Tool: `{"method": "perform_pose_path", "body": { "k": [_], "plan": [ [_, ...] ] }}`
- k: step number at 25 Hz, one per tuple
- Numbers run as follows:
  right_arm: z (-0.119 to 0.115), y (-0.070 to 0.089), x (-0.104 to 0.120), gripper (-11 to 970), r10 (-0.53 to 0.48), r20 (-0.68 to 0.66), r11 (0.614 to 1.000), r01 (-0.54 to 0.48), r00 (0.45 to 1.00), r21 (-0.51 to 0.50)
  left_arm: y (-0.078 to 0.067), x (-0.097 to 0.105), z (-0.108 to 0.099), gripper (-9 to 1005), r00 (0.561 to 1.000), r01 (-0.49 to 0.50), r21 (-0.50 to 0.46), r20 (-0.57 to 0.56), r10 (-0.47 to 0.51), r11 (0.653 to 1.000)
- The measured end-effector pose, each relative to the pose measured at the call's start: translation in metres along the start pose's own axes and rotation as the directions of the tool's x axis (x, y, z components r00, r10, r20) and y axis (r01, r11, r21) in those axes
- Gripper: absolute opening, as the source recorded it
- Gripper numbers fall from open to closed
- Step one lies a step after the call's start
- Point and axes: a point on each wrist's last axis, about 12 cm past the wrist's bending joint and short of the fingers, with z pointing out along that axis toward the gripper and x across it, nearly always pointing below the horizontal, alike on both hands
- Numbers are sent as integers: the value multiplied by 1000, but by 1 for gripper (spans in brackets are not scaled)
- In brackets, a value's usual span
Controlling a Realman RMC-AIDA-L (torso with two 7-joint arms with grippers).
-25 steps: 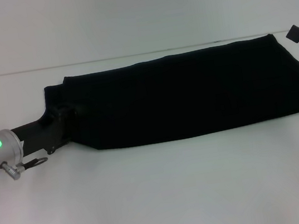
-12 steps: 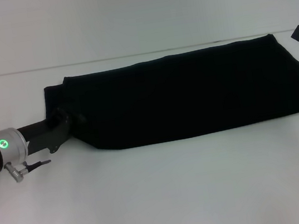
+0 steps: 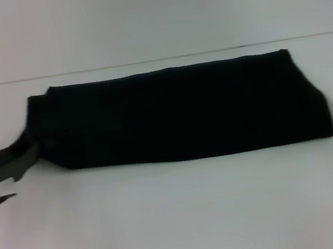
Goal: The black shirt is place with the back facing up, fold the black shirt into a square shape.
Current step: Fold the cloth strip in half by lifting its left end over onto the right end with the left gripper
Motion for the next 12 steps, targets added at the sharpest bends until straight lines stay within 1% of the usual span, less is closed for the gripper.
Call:
{"method": "perform_pose_path", "body": {
  "k": [4, 6, 9, 12],
  "plan": [
    [-9, -14, -4, 801, -35, -60, 996, 40, 998, 76, 11, -7, -14, 25, 999, 7, -12, 43, -7, 1000],
    [-11, -17, -2, 801, -58, -82, 993, 66, 995, 97, 17, -9, -22, 25, 998, 13, -17, 67, -12, 1000],
    [-13, -19, 3, 800, -92, -82, 987, 101, 992, 124, 25, -11, -30, 25, 995, 29, -24, 100, -26, 999],
    [-13, -17, 8, 800, -87, -64, 986, 95, 994, 135, 31, -12, -36, 25, 992, 40, -25, 118, -37, 999]
  ]
}}
